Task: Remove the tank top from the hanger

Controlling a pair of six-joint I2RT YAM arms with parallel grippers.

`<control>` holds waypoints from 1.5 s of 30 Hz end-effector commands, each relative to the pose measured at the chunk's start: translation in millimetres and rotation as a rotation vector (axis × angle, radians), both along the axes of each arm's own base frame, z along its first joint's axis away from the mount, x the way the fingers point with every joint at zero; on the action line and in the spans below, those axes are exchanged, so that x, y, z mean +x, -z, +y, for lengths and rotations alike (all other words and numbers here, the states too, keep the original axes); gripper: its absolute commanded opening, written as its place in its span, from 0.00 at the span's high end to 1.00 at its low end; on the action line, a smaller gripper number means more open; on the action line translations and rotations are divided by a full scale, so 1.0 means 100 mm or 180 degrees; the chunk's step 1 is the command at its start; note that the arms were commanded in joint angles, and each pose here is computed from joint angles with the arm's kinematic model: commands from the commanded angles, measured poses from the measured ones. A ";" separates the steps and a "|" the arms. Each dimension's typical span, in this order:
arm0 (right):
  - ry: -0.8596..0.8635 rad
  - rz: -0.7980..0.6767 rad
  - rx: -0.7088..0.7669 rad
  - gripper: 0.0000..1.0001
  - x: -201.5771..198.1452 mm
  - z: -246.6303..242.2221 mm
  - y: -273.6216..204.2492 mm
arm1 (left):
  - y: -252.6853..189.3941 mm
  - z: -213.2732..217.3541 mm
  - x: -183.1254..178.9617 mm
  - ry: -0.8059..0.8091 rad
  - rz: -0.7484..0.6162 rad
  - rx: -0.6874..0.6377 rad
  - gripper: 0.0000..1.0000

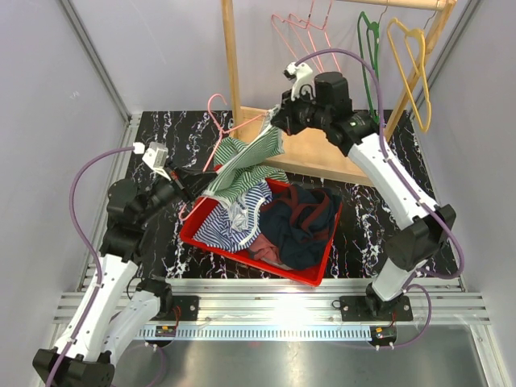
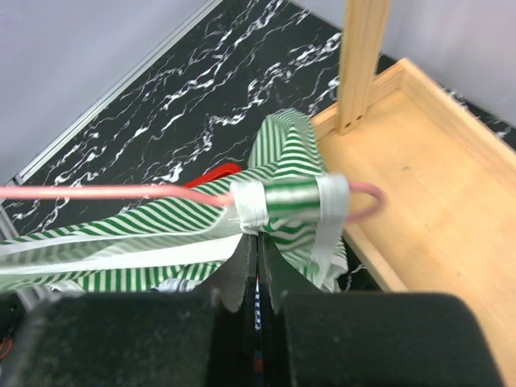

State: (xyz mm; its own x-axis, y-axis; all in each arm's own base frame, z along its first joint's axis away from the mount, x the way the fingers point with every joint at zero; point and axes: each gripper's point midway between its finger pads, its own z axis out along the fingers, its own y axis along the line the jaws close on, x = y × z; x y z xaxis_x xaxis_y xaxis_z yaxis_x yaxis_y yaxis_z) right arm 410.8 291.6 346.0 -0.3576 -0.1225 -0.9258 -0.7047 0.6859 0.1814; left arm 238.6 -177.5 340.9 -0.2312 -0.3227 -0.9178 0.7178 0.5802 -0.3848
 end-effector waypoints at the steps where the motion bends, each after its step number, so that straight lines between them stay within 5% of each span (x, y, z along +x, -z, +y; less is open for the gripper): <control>1: 0.0369 -0.0523 0.0041 1.00 0.14 -0.46 -0.48 | -0.15 0.11 -0.04 -0.0157 -0.0347 0.0167 1.00; 25: 0.0925 -0.0486 -0.0211 1.00 0.72 -1.03 -0.03 | -0.28 0.13 -0.50 0.0114 -0.1021 0.0616 1.00; 31: 0.0235 -0.0411 -0.0039 1.00 0.46 -0.75 -0.01 | -0.25 0.14 -0.42 0.0039 -0.0943 0.0518 1.00; 37: -0.0605 -0.0265 0.0064 0.61 0.09 -0.47 0.08 | -0.26 0.25 -0.17 -0.0378 -0.0654 0.0217 1.00; 41: -0.1128 -0.0279 0.0019 0.23 -0.16 -0.32 0.18 | -0.34 0.19 -0.18 -0.0277 -0.0556 -0.0036 1.00; 45: -0.1525 -0.0713 -0.0180 0.02 -0.34 -0.09 0.28 | -0.45 0.14 -0.24 -0.0132 -0.0608 -0.0134 1.00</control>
State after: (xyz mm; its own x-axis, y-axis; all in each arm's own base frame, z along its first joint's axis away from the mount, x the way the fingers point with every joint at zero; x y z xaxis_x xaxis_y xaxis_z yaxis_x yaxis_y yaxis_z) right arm 404.4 258.3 317.4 -0.2124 -0.2348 -0.9486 -0.8906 0.4460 0.0890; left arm 221.4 -162.1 346.7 -0.1336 -0.2925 -0.9469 0.7104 0.6380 -0.2973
